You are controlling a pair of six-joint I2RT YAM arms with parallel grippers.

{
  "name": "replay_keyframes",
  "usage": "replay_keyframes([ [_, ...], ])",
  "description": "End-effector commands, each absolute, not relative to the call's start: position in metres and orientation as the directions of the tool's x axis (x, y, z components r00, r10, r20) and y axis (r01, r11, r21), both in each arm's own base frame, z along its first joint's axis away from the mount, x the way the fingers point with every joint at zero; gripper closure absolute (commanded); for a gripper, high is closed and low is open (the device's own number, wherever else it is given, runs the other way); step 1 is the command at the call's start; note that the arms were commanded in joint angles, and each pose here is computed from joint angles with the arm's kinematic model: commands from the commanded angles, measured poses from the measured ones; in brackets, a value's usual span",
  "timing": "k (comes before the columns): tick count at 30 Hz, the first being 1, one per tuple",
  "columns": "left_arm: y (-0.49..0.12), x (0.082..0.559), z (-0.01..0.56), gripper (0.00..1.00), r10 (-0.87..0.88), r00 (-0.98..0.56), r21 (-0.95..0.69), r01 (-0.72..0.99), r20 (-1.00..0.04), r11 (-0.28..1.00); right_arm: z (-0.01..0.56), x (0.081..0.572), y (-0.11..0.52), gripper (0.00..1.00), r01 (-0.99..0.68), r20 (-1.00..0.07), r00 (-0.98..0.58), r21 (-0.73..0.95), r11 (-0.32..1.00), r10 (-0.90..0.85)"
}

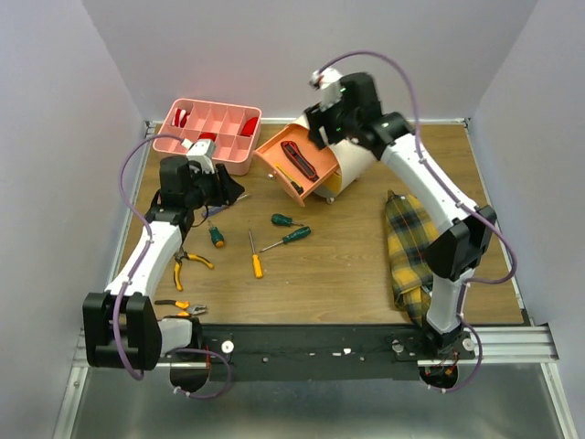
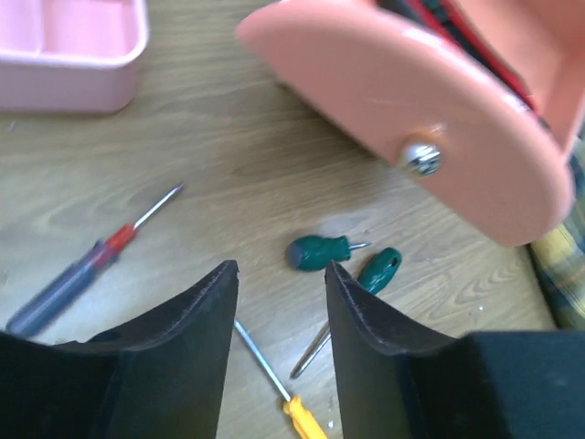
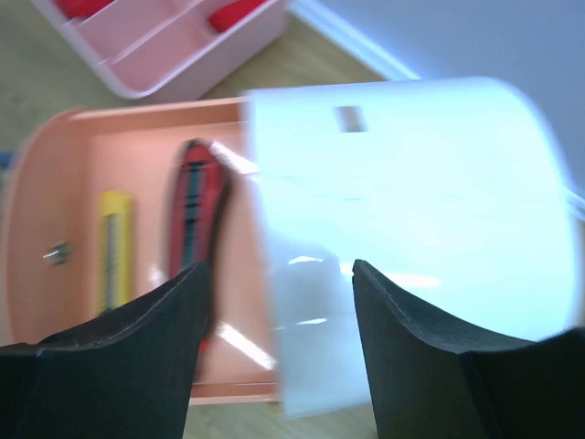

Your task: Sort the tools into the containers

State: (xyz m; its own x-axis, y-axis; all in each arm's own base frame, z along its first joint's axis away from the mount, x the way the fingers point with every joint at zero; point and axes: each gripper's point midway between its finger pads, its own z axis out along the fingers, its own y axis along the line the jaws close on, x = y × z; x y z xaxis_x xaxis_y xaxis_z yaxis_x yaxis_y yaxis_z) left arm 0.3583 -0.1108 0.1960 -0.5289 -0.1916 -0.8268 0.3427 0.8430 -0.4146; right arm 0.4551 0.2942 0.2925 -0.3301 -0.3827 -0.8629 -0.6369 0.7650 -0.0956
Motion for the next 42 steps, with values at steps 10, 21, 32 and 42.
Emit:
replay_keyframes([
  [10,-0.169,0.38,0.237,1.0,0.009,-0.333,-0.244,0.708,-0.943,0.663,0.328,0.59,0.141,0.99,-0.346,-0.949,-0.272,-0.06,0.936,-0.161],
  [21,-0.203,0.397,0.248,1.0,0.097,-0.33,-0.208,0.768,-0.939,0.606,0.239,0.605,0.135,0.98,-0.509,-0.906,-0.381,0.037,0.86,-0.186],
  [32,-0.255,0.401,0.249,1.0,0.139,-0.322,-0.208,0.829,-0.936,0.519,0.214,0.59,0.158,0.96,-0.611,-0.881,-0.449,0.178,0.771,-0.152],
  [42,-0.283,0.422,0.231,0.98,0.14,-0.321,-0.199,0.818,-0.937,0.54,0.19,0.576,0.163,0.99,-0.606,-0.84,-0.524,0.252,0.754,-0.141],
])
